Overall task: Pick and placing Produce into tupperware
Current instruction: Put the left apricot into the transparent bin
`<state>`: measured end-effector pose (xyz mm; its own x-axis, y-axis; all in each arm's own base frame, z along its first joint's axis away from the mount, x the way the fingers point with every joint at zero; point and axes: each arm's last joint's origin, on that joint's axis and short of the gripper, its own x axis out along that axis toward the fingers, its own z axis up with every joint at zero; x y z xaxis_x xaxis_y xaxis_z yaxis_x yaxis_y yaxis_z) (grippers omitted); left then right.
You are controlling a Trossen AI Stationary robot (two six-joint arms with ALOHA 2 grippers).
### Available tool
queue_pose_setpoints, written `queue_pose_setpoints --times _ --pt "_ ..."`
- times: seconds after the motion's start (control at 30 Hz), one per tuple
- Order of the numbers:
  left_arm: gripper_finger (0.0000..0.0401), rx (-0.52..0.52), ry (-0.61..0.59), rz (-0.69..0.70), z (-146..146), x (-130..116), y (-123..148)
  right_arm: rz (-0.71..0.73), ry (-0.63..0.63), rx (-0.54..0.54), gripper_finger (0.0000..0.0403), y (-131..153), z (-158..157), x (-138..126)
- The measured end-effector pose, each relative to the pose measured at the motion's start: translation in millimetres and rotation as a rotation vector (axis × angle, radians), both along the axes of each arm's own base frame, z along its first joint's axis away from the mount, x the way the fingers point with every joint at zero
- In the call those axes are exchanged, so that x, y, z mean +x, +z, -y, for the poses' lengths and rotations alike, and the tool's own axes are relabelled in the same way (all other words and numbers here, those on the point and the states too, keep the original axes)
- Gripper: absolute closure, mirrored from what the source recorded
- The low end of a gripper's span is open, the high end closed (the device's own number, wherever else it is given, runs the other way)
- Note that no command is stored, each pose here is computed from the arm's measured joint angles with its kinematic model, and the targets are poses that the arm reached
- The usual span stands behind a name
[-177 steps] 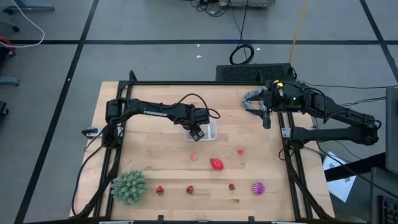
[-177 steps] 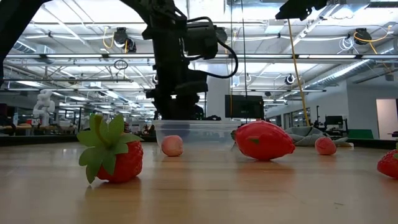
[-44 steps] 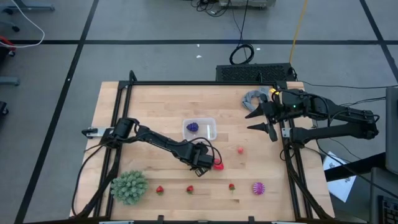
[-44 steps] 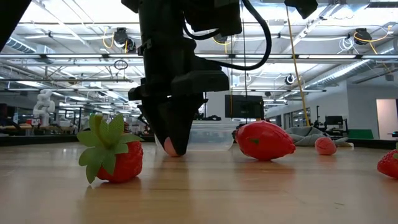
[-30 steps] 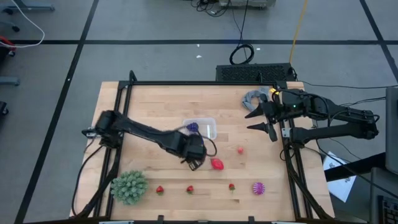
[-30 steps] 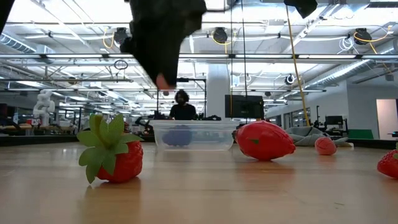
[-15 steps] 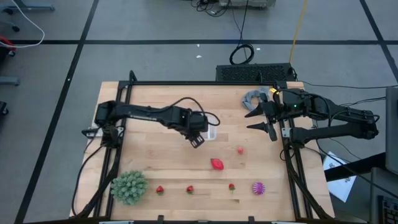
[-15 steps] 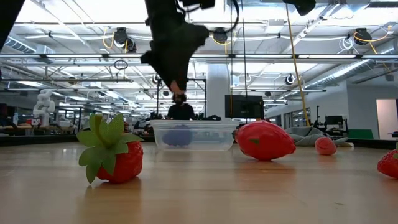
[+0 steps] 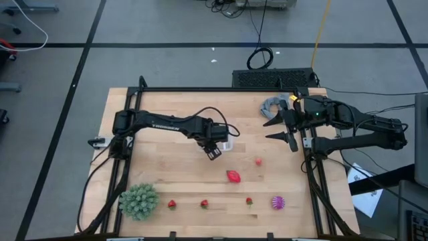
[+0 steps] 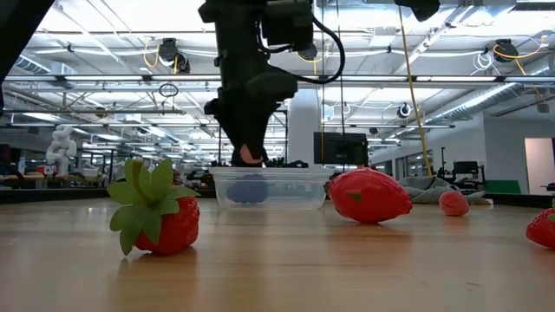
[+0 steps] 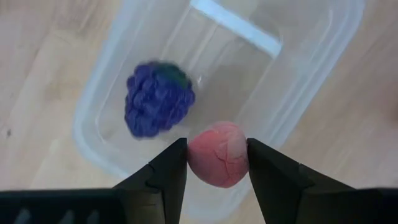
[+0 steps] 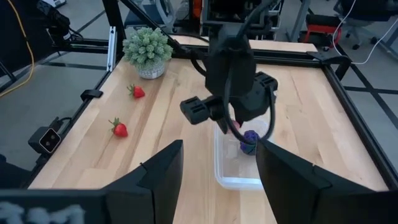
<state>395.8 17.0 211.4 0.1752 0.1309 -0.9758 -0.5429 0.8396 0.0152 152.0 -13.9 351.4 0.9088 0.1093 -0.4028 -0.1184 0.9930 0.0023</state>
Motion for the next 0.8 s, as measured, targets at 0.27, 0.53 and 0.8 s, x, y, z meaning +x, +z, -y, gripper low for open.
queue_pose_setpoints --times 0.27,0.53,0.8 --pt "0.024 -0.002 -0.007 -0.021 -6 4 -11 -0.069 -0.002 0.012 0.0211 -28 1 5" --pt "0.024 -0.019 0.003 -0.026 -10 6 -17 -0.094 0.0 0.014 0.0211 -39 1 7" --pt "0.024 -0.042 0.004 -0.041 -9 8 -24 -0.081 0.006 -0.002 0.0211 -38 1 8"
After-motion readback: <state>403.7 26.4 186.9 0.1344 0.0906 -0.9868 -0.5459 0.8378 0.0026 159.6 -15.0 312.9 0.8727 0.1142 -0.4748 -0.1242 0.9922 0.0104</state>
